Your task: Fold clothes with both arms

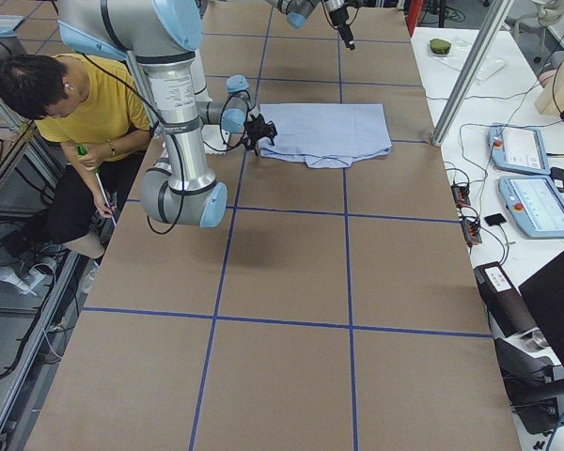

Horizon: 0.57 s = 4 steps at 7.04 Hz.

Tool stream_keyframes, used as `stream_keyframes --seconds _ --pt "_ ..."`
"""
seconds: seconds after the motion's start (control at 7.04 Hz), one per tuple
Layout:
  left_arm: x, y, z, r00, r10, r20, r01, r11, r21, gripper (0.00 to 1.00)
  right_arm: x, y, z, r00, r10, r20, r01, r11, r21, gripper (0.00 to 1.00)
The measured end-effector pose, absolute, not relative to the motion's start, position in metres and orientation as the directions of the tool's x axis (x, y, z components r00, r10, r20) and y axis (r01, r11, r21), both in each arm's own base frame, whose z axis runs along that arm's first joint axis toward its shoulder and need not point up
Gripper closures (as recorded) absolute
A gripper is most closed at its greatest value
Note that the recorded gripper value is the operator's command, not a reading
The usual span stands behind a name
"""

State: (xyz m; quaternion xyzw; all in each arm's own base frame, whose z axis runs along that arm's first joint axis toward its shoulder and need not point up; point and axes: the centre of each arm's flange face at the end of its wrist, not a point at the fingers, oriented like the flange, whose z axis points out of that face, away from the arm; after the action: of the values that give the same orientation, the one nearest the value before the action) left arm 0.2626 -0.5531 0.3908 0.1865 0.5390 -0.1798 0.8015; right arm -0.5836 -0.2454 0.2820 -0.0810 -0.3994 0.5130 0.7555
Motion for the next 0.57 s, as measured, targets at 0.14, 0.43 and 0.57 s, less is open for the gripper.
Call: stream_keyframes --seconds 0.14,0.43,0.57 --pt "0.2625 -0.5531 0.3905 0.354 -0.087 -0.931 0.489 0.866 0.105 0.0 -0.5816 -0.2485 0.2794 0.15 0.84 0.521 -0.709 0.459 -0.536 1.0" --pt "0.2625 -0.553 0.3903 0.353 -0.087 -0.931 0.49 0.866 0.105 0.0 -0.5787 -0.2506 0.277 0.154 0.838 0.524 -0.706 0.464 -0.535 1.0" --pt "0.2626 -0.553 0.3902 0.353 -0.087 -0.931 0.489 0.866 0.104 0.0 -0.5772 -0.2503 0.275 0.154 0.837 0.525 -0.704 0.466 -0.536 1.0"
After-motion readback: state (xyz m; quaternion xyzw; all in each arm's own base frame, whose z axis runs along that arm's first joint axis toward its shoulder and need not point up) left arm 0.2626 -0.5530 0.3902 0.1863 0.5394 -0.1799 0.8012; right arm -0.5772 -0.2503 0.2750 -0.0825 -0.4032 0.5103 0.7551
